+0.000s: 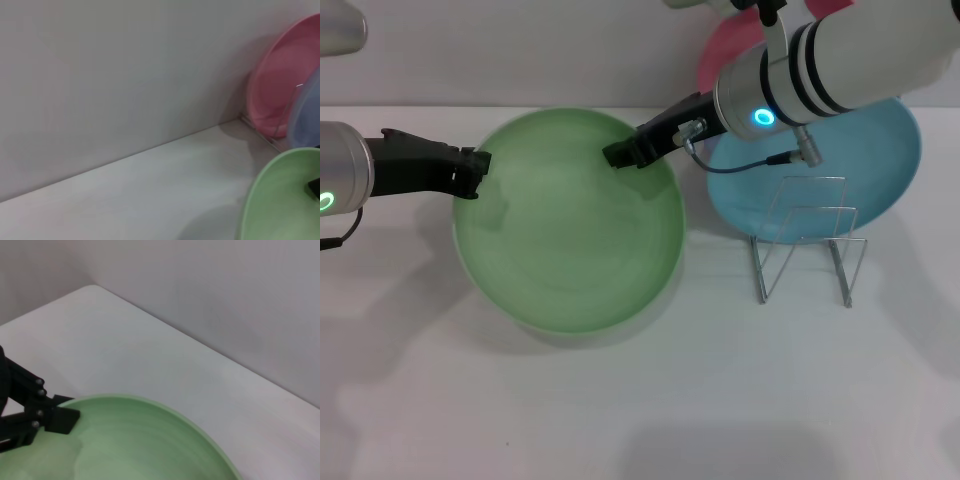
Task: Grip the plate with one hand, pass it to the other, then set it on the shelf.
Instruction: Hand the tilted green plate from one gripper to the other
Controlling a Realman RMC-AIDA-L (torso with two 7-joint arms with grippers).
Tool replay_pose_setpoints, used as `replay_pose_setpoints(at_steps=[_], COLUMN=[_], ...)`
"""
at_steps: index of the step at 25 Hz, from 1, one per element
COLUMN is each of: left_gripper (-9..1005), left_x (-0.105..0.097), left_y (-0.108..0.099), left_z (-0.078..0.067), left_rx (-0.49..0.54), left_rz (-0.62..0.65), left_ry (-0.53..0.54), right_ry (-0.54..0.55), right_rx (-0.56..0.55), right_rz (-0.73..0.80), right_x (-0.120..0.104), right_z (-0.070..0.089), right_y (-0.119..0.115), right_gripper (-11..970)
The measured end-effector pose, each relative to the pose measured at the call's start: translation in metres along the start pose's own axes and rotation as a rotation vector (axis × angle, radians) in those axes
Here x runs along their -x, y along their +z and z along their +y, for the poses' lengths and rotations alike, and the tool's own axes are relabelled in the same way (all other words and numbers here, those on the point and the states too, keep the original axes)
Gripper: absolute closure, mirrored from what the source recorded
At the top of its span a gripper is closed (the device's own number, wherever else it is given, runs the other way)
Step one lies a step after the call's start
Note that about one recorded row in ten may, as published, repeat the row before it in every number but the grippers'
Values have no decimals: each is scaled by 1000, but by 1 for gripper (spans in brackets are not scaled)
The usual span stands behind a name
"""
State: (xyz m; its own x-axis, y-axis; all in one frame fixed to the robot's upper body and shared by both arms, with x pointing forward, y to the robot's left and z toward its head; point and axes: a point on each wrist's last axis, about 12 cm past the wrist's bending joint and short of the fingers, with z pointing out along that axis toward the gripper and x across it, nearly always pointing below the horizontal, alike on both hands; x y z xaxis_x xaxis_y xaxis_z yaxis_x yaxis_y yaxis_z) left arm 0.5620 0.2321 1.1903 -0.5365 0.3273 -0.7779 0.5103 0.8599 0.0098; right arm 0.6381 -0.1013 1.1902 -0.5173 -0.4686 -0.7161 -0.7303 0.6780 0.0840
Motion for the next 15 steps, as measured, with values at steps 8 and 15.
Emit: replay_pose_setpoints(at_steps=[8,15], left_gripper=[911,901], left_x=[2,4], left_y=[-2,-3], left_z=[0,-2], left_rx=[-17,-67], left_rz=[-27,-72], left_ry=[-18,-30], right_ry=[-76,-77], right_rx=[-10,-16], right_rz=[-50,-78], right_x=[-6,-8], right_z=[0,0], right_y=[0,-6], right_gripper=[709,810])
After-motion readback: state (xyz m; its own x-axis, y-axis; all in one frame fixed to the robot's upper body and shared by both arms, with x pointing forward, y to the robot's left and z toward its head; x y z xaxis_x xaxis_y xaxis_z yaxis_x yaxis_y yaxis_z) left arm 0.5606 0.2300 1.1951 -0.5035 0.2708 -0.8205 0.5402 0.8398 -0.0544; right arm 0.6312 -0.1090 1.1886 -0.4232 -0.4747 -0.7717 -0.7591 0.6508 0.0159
